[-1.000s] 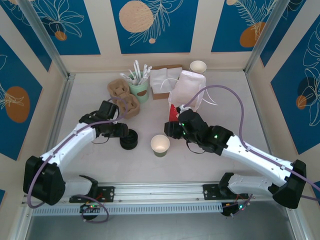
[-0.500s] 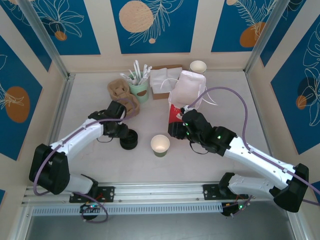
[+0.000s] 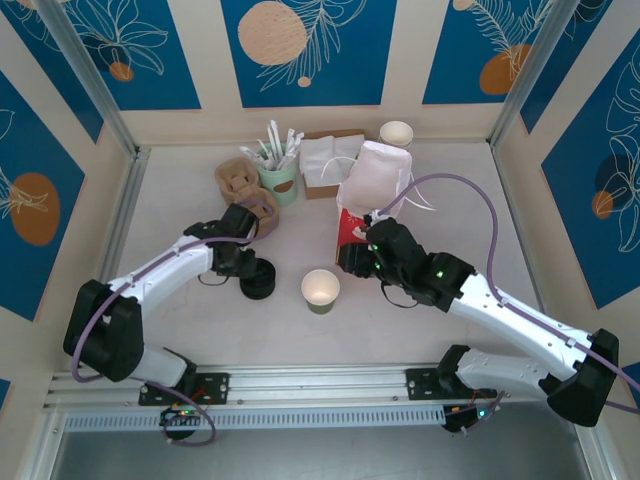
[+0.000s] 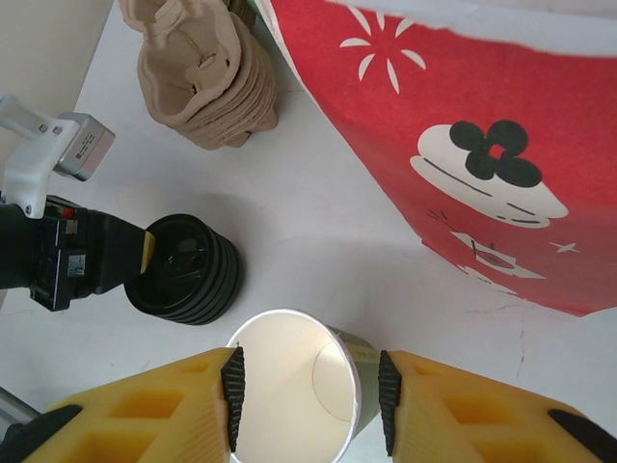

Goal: Pack the takeout coffee

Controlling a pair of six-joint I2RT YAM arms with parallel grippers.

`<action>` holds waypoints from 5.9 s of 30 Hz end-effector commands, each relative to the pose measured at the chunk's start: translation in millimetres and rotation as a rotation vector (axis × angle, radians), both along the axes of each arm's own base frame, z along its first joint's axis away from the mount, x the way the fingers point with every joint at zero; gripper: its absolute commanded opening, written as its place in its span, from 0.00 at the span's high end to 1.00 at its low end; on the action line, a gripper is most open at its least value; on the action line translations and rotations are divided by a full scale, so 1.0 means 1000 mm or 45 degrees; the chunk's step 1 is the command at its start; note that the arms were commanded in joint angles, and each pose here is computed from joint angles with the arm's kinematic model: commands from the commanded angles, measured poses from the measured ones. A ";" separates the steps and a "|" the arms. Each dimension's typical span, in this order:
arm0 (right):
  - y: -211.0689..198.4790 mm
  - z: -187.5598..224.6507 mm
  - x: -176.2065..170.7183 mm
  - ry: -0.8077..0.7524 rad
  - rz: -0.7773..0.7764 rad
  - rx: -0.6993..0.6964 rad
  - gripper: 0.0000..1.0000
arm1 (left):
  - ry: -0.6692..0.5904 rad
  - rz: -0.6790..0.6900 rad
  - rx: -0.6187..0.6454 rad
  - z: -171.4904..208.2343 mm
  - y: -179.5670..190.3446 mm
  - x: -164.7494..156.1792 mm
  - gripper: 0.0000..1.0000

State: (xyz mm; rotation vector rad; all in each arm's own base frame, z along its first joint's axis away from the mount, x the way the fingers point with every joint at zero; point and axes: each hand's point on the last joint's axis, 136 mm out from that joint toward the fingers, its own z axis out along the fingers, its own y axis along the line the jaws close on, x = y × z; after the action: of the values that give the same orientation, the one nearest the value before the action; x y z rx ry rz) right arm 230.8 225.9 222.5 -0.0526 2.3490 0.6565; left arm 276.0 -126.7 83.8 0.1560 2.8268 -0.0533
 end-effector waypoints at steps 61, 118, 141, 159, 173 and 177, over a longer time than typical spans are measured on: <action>0.130 0.052 -0.005 0.168 0.290 0.282 0.47 | -0.413 -0.141 -0.307 0.157 -0.048 -0.019 0.87; 0.045 0.055 -0.024 0.499 0.228 0.157 0.95 | -1.132 -1.170 -0.643 0.279 -0.103 -0.099 0.43; 0.002 0.050 -0.056 0.825 0.242 0.258 0.95 | -1.419 -1.762 -0.097 0.252 -0.180 -0.115 0.48; 0.001 0.048 -0.061 0.864 0.249 0.277 0.95 | -1.344 -2.010 0.024 0.224 -0.187 -0.125 0.45; 0.002 0.047 -0.067 0.891 0.255 0.298 0.95 | -1.341 -1.997 0.083 0.220 -0.191 -0.116 0.53; 0.002 0.046 -0.068 0.898 0.259 0.303 0.95 | -1.341 -1.992 0.083 0.220 -0.193 -0.115 0.59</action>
State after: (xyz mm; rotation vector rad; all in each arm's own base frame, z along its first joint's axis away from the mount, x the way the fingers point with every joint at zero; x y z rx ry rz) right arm 174.3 227.6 265.0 0.0689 2.9171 1.1467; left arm 160.7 -315.8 296.9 1.7009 1.1574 -0.1610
